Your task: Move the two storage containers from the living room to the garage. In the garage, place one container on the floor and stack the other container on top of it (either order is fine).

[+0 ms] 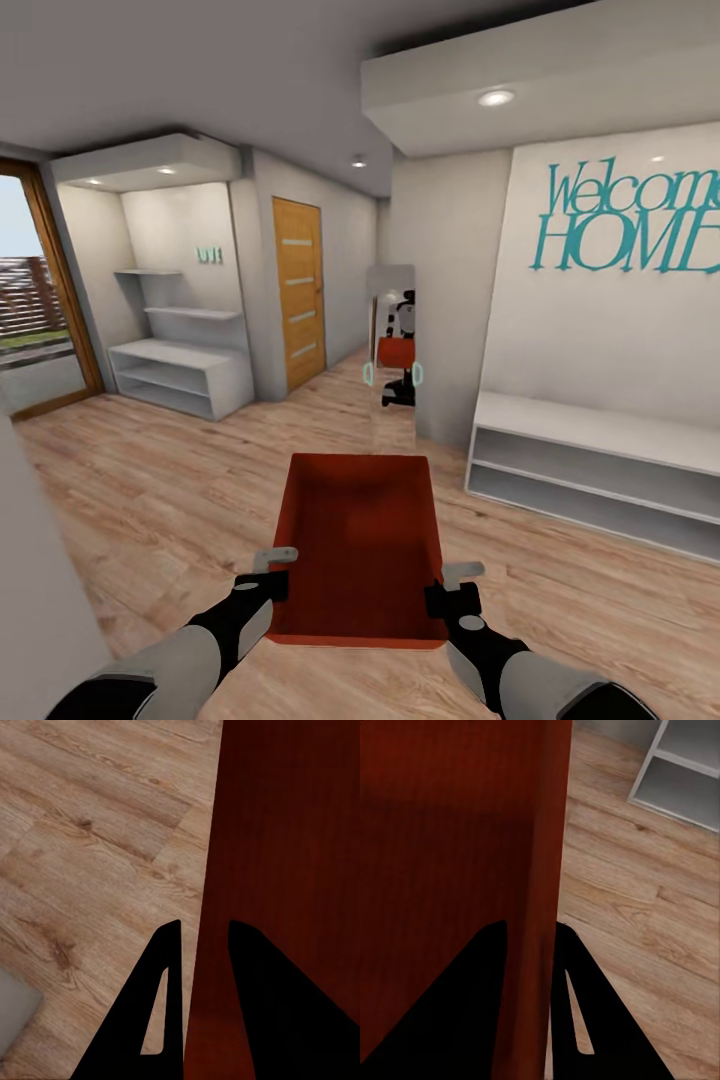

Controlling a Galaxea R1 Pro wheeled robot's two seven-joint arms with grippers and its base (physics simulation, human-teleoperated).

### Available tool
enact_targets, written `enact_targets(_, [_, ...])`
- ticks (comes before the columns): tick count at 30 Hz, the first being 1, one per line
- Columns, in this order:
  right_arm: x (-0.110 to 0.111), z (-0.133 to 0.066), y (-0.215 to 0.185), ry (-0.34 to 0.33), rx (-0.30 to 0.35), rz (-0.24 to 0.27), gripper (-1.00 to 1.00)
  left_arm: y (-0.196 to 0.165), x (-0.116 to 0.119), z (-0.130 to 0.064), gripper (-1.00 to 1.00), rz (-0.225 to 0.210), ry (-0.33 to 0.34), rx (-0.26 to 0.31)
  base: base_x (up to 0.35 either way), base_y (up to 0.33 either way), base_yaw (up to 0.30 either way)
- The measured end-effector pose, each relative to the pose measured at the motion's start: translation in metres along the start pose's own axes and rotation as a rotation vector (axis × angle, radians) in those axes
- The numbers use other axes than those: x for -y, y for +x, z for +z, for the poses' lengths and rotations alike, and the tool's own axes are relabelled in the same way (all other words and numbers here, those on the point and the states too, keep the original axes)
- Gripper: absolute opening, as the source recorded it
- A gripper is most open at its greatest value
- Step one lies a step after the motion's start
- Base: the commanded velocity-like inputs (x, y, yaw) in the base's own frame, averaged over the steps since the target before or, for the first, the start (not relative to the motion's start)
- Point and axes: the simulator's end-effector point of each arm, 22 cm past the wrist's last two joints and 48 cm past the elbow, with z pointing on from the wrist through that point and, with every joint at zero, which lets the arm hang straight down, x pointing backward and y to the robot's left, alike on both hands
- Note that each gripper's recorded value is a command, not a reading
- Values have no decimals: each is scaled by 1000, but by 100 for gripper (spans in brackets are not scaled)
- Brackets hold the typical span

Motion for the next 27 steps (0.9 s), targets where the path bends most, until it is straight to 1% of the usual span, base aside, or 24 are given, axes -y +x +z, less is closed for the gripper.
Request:
enact_targets(23, [0,0,0,-1,0,-1,-100,0,0,0,-100,-1,1,0,322,0,0])
enact_targets(27, [0,0,0,0,0,0,-100,0,0,0,-100,-1,-1,0,322,0,89])
